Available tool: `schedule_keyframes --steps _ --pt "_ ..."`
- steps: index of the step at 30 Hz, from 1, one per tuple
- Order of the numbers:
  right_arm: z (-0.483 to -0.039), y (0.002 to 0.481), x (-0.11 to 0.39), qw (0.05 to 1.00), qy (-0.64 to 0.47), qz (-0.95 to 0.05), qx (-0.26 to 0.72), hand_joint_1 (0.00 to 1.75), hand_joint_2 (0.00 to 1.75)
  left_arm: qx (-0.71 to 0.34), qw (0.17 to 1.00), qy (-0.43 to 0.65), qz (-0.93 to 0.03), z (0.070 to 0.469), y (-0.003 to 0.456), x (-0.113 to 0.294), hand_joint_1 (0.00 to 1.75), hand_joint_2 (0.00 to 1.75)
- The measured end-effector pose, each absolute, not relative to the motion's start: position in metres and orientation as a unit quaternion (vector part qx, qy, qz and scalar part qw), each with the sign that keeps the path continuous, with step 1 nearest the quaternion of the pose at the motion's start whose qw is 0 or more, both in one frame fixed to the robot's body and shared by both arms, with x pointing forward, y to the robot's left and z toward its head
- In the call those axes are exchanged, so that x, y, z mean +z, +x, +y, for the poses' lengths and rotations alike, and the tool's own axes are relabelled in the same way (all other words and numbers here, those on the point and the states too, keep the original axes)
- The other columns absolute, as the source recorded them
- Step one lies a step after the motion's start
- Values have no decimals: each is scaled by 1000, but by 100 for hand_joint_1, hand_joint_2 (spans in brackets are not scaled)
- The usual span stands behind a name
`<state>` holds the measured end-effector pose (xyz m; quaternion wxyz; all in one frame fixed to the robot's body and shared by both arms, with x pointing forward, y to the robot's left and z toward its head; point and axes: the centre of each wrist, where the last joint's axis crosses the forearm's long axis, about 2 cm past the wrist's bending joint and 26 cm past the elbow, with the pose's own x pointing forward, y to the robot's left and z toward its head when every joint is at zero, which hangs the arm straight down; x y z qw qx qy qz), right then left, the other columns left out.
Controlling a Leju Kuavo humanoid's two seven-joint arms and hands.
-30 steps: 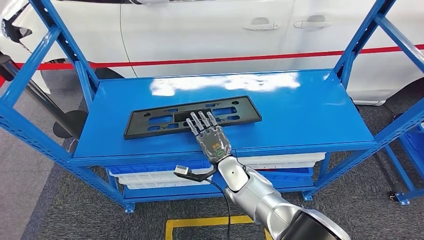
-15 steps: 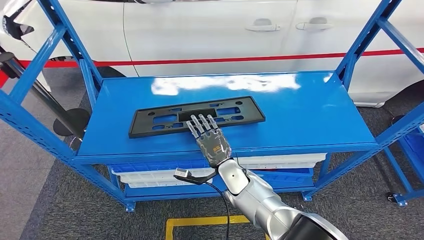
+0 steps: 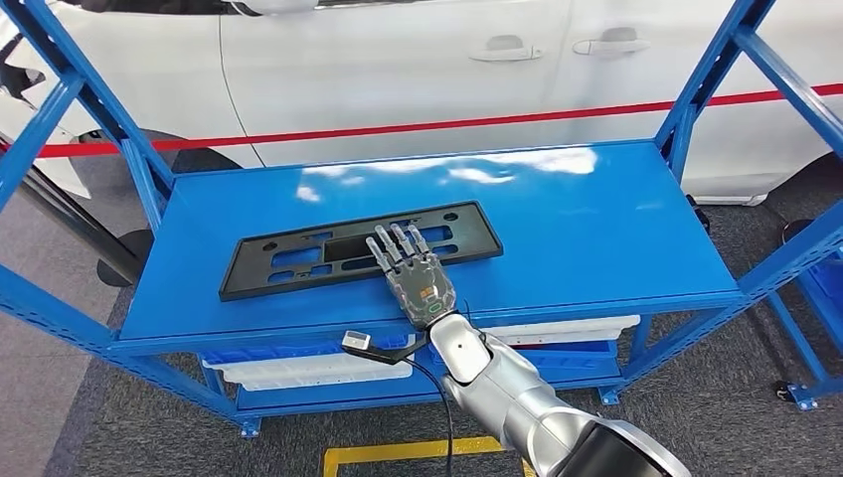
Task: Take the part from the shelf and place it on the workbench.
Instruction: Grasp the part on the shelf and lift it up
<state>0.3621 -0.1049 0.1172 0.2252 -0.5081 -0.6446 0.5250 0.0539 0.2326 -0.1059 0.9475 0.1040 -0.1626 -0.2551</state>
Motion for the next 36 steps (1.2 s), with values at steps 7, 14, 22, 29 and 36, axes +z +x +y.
schedule_keyframes --steps 7,14,22,29,36 --pt "-106 361 115 229 -507 -643 526 0 175 -256 948 102 -158 233 50 -106 0 175" --pt "-107 358 111 233 -503 -642 529 0 175 -256 948 102 -158 231 50 -106 0 175" --pt "-107 358 111 234 -504 -642 528 0 175 -254 950 96 -156 229 51 -106 0 175" --pt "-108 359 111 237 -504 -641 528 0 175 -257 949 98 -153 230 52 -106 0 175" --pt "-113 363 112 247 -505 -635 529 0 175 -260 948 106 -153 230 52 -106 0 175"
